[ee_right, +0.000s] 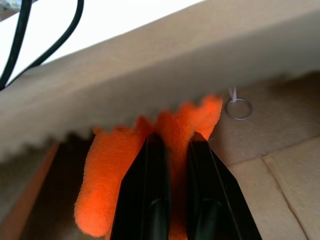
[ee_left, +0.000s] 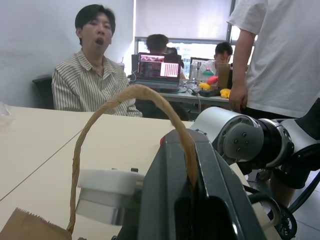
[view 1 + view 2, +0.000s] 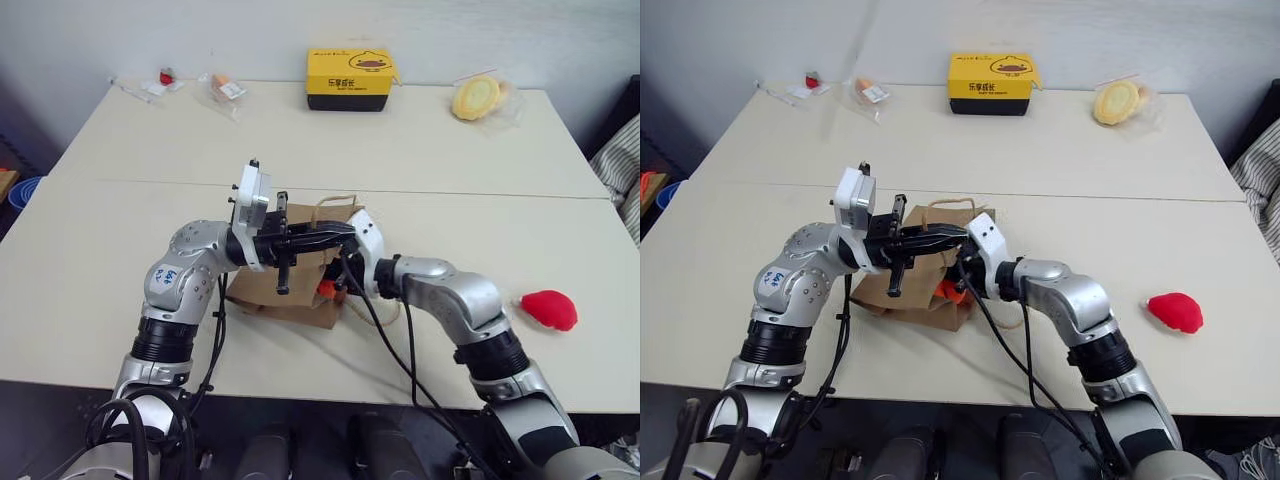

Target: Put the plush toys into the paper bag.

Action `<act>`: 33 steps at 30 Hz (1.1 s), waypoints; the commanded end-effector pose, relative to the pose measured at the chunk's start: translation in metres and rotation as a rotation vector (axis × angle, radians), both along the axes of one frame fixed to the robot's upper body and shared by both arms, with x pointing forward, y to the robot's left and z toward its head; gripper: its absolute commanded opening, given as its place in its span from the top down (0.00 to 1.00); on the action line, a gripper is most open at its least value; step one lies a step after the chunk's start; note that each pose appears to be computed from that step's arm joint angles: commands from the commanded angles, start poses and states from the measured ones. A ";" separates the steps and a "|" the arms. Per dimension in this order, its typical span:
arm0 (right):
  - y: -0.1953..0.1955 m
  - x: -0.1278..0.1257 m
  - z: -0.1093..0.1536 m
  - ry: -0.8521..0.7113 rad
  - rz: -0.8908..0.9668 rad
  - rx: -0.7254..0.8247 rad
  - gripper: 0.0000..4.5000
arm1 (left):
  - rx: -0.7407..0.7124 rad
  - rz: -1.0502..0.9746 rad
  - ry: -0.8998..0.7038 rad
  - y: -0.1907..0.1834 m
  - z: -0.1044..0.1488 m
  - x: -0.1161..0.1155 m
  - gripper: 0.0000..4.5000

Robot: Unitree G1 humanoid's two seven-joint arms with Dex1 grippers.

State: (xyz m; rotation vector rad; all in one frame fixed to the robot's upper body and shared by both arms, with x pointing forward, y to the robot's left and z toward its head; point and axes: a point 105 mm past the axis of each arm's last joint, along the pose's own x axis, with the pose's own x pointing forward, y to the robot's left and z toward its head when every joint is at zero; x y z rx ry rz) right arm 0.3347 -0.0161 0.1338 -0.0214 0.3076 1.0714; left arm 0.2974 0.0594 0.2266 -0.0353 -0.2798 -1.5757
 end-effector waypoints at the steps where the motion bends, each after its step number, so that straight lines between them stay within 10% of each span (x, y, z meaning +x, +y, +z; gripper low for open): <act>1: 0.010 0.002 0.008 -0.038 0.017 0.050 1.00 | -0.013 -0.013 -0.046 -0.002 0.008 -0.004 1.00; 5: 0.004 0.002 0.005 -0.020 0.019 0.079 1.00 | -0.018 -0.006 -0.048 0.000 0.009 -0.004 1.00; 17: -0.050 -0.026 0.031 -0.118 0.068 0.166 0.01 | -0.037 0.008 -0.032 0.016 0.020 -0.006 1.00; 26: -0.122 -0.060 0.066 -0.320 -0.054 0.286 0.01 | -0.008 -0.020 -0.024 0.017 0.016 -0.011 1.00; 33: -0.214 -0.119 0.061 -0.617 -0.406 -0.079 0.01 | -0.005 -0.036 -0.020 0.019 0.015 -0.008 1.00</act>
